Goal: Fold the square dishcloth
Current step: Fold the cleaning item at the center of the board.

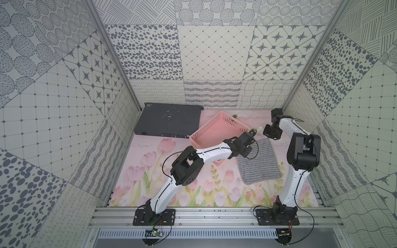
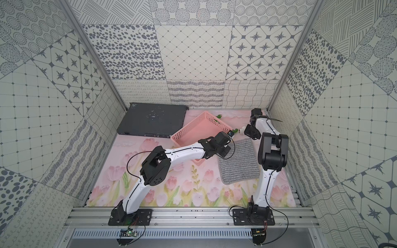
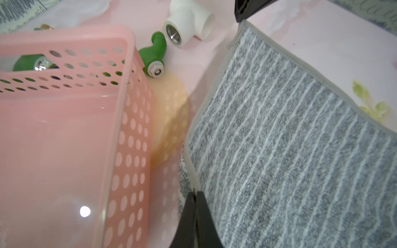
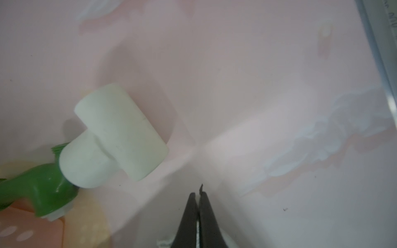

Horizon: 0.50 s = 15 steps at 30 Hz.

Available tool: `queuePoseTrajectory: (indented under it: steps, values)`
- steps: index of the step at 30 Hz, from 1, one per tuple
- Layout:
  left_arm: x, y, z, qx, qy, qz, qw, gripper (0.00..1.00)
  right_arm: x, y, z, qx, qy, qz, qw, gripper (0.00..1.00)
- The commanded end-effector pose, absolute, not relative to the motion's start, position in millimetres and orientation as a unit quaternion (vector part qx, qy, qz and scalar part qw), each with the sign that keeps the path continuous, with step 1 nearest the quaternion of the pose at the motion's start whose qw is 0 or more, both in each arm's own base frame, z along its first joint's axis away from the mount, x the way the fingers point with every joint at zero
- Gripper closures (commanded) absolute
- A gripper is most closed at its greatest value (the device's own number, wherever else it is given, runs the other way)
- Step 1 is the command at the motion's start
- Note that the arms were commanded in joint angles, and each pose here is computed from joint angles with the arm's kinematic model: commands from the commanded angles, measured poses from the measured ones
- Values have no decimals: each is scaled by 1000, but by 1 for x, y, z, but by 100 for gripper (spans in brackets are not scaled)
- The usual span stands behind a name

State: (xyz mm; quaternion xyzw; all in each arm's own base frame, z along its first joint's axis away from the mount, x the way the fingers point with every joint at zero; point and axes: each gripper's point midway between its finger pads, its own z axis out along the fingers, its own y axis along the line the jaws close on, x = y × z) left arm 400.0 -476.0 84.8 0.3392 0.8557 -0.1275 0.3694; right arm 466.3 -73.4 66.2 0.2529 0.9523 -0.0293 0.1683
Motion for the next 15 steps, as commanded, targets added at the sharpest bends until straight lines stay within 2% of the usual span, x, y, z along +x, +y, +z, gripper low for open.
queuePoseTrajectory:
  steps: [1,7,15]
  values:
    - [411,-483,124,317,831,-174,424,100,481,-76,75,246,951,-25,187,95]
    - [402,-487,132,331,814,-206,431,100,481,-72,89,244,949,-11,200,96]
    - [378,-483,155,333,792,-261,439,100,462,-67,107,245,946,-3,214,96]
